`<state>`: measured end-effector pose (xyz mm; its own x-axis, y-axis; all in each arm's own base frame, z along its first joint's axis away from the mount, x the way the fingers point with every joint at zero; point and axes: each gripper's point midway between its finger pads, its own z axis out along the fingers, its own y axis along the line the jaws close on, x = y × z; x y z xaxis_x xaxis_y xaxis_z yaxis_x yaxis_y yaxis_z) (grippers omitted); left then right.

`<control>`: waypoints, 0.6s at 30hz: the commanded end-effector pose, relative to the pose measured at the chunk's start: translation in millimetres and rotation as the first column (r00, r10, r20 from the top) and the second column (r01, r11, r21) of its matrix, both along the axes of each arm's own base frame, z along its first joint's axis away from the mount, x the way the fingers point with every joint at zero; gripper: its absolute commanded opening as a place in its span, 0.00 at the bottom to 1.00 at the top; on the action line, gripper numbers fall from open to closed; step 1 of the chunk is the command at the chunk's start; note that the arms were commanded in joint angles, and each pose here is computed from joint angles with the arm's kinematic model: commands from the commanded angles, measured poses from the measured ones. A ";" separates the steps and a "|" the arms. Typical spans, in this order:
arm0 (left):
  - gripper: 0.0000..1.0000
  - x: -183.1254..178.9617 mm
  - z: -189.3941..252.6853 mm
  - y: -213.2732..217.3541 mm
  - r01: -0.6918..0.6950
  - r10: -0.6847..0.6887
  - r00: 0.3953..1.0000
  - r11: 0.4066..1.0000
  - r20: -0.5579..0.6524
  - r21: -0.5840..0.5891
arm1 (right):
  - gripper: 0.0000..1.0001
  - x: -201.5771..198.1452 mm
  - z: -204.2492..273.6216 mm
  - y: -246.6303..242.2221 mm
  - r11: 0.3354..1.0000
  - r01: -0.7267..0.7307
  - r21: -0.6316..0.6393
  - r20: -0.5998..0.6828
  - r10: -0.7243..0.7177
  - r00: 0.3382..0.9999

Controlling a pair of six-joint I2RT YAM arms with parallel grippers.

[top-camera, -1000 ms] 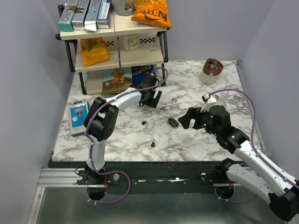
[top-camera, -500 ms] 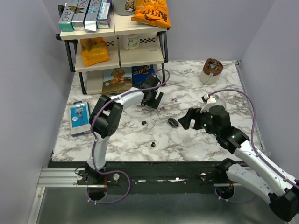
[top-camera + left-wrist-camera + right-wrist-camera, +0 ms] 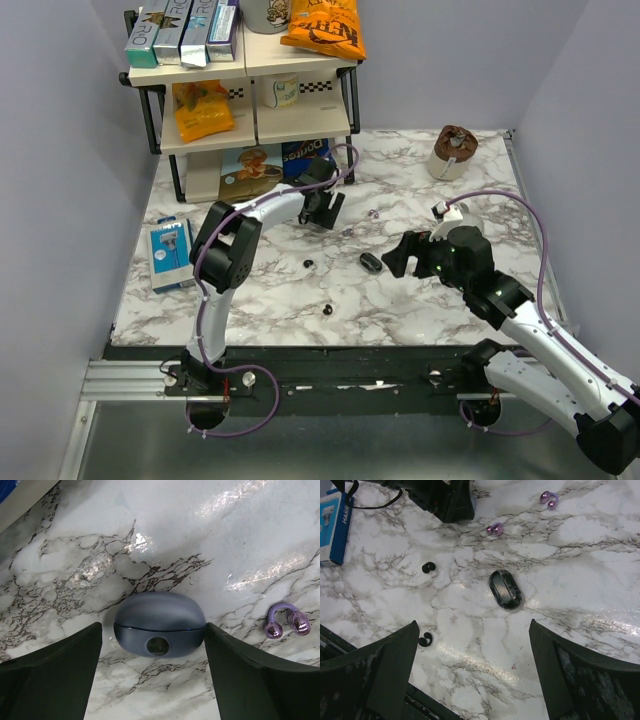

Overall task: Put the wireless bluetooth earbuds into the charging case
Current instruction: Pick up the charging case at the center of the board.

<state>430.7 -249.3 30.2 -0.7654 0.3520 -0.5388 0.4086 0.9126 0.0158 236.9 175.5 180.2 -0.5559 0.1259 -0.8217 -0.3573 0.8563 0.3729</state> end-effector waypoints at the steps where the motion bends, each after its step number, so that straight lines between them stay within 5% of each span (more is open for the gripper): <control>1: 0.86 -5.4 -6.5 -1.6 0.034 -0.035 0.999 0.999 -0.036 -0.018 | 1.00 -0.9 10.2 -2.5 1.000 0.006 -0.002 0.017 -0.006 1.000; 18: 0.68 -11.4 -11.3 -3.5 0.057 -0.058 0.997 0.998 -0.056 -0.030 | 1.00 -2.1 9.5 -2.5 1.000 0.007 0.000 0.012 -0.007 1.000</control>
